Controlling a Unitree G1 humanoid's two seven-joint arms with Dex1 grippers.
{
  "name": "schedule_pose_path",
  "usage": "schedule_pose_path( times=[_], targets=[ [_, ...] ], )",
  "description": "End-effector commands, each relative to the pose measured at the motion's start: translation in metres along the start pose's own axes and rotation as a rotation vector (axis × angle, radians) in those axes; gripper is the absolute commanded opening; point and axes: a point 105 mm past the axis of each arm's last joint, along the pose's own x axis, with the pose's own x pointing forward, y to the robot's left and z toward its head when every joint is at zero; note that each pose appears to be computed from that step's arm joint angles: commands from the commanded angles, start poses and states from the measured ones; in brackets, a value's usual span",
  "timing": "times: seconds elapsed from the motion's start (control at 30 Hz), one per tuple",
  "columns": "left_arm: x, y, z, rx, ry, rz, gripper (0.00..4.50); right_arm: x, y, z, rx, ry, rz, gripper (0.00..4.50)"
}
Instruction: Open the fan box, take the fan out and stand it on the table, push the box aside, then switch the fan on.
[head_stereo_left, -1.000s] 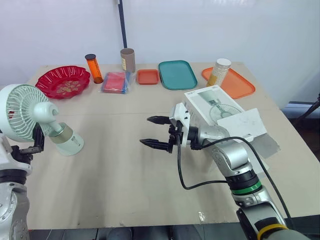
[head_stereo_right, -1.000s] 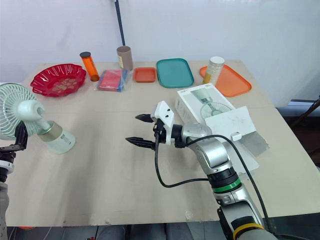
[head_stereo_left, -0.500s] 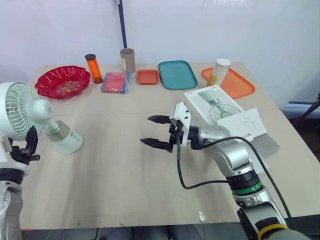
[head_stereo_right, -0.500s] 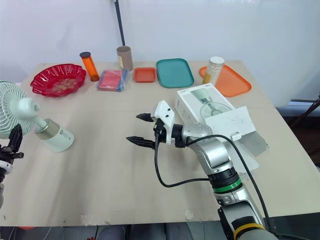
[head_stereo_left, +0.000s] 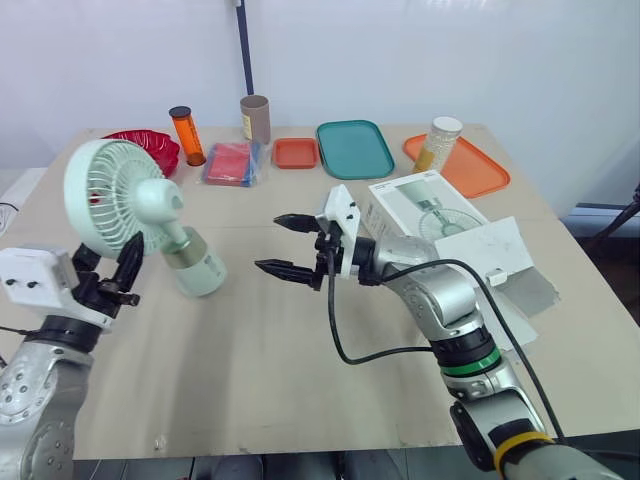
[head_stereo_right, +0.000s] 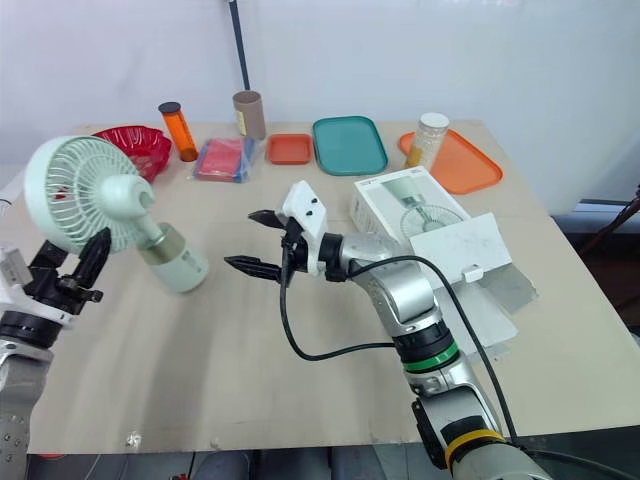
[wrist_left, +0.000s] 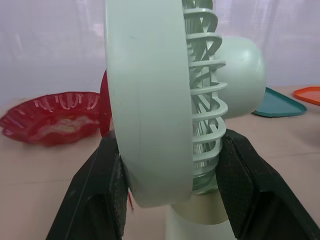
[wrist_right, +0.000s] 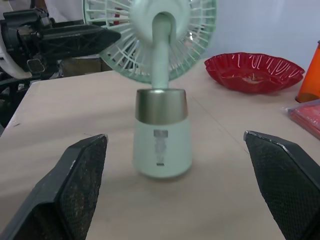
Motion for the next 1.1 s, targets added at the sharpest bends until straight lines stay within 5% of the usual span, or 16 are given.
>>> schedule_pose_path(
  times=[0.03,0.77,0.9,1.03,1.1],
  targets=[
    [0.009,-0.028,0.021,0.015,-0.093,-0.110,1.96,0.010,0.003,0.011,-0.019,-0.013,0.013,4.50],
    [0.029,-0.047,0.009,-0.003,-0.082,-0.166,1.96,0.033,-0.027,0.010,0.025,0.046,-0.135,4.50],
    [0.033,-0.048,0.010,-0.006,-0.085,-0.162,1.96,0.036,-0.029,0.007,0.032,0.055,-0.146,3.19],
    [0.034,-0.050,0.010,-0.007,-0.087,-0.161,1.96,0.041,-0.028,0.006,0.038,0.060,-0.148,1.34],
    [0.034,-0.052,0.010,-0.006,-0.087,-0.167,1.96,0.043,-0.030,0.004,0.043,0.067,-0.160,1.34]
  ],
)
